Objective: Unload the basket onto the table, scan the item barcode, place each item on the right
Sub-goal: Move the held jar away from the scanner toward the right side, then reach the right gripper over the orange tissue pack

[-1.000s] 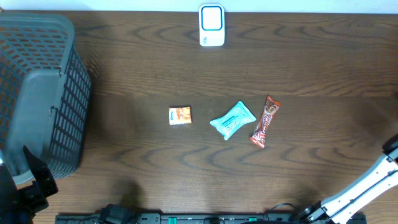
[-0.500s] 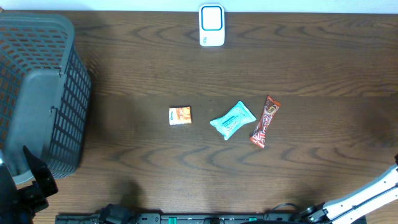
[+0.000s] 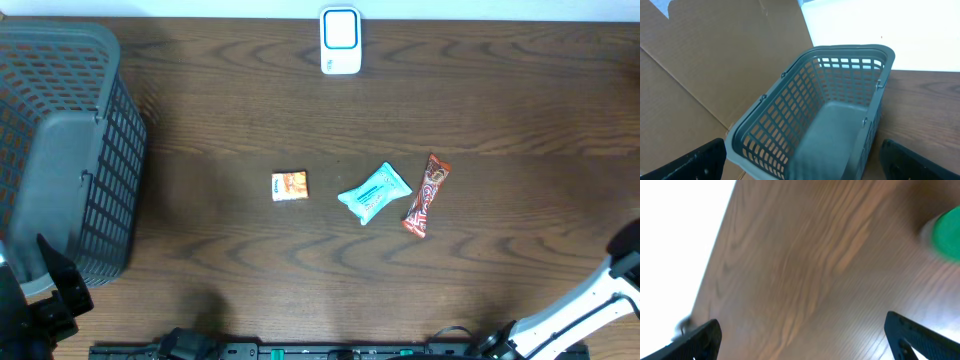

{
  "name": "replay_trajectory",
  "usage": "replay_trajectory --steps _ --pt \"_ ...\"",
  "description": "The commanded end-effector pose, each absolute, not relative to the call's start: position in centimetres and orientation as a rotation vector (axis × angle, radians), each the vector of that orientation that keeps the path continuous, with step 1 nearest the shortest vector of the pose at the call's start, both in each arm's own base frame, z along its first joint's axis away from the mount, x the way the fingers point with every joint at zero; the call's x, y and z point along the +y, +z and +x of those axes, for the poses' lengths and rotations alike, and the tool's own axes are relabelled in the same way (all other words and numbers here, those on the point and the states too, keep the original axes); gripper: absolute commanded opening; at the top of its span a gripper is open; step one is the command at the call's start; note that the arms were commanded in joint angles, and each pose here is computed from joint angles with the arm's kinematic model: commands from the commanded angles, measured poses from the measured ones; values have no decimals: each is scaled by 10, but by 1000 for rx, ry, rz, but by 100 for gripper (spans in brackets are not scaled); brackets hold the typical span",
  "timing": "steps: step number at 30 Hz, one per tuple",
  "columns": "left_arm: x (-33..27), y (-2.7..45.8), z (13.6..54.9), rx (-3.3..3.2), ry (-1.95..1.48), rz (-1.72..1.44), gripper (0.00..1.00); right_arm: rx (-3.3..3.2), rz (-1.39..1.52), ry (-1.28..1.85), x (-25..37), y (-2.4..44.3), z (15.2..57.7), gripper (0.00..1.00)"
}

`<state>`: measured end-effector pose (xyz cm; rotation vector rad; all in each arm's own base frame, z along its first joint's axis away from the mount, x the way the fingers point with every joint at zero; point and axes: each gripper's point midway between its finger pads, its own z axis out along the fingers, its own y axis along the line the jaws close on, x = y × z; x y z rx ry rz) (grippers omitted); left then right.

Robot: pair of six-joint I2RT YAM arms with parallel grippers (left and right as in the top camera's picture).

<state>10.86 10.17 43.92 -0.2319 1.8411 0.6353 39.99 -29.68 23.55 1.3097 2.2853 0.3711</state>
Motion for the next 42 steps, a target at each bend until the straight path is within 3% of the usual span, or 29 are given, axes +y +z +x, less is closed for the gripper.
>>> replay_trajectory --steps 1,9,17,28,37,42 --pt "103 440 108 1837 635 -250 98 2413 1291 274 -263 225 407 99" --pt "103 440 108 1837 635 -250 98 2777 1064 345 -117 211 420 99" --pt "103 440 108 1837 635 -250 98 3052 390 139 26 188 424 99" --pt "103 440 108 1837 635 -250 98 3219 -245 -122 163 140 361 99" --pt "103 440 108 1837 635 -250 98 3176 -621 870 308 128 312 99" --pt "103 440 108 1837 635 -250 98 3098 -649 675 324 116 322 99"
